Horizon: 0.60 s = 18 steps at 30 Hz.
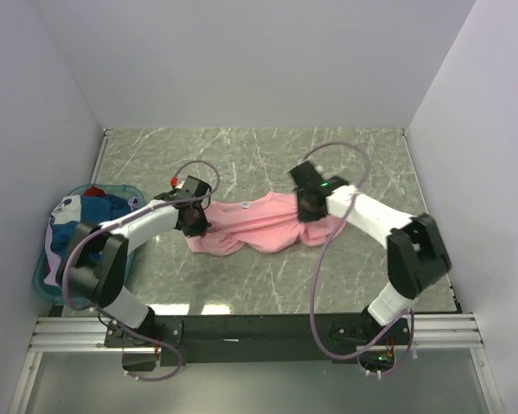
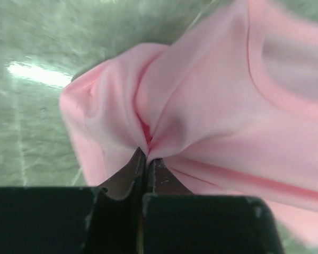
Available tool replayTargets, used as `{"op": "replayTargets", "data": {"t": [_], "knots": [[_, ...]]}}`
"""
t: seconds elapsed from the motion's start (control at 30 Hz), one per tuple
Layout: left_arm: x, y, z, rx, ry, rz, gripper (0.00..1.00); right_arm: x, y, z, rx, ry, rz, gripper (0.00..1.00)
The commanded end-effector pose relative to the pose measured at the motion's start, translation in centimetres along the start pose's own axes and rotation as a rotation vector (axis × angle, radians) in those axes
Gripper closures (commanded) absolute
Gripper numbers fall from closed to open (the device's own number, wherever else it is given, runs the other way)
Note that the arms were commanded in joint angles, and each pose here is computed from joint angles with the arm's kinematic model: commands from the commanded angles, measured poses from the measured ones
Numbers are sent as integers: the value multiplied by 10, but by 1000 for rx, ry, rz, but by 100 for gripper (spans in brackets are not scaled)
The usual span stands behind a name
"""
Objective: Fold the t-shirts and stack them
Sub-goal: Flatten the tshirt out
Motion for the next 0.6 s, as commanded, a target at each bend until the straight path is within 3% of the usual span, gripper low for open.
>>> {"op": "replayTargets", "data": {"t": [0.0, 0.03, 0.17, 0.2, 0.27, 0.4, 0.57], "knots": [[-29, -12, 17, -49, -36, -77, 99, -34, -41, -50, 183, 109, -161, 94], [-38, -14, 17, -56, -20, -98, 99, -38, -57, -72, 262, 145, -199, 93], [-52, -13, 11, -70, 72, -100, 99, -52, -98, -99, 397, 169, -310, 66], [-54, -12, 8, -75, 98, -88, 99, -55, -102, -99, 400, 182, -317, 49], [-57, -11, 7, -79, 114, -80, 99, -65, -110, -83, 364, 74, -321, 34], [-61, -16, 5, -85, 116, -92, 99, -74, -87, -37, 166, -119, -303, 30], [-67, -19, 5, -93, 108, -101, 99, -69, -5, 21, -141, -212, -218, 30]]}}
Point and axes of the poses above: each gripper's point midway between its finger pads, its own x axis out along the fingers, its own z axis along the line the jaws close on, y = z × x, the point moved 7 cm from there along -x, back along the fingers, and after that the axes turned 7 degrees about x, right-handed, at the moved point
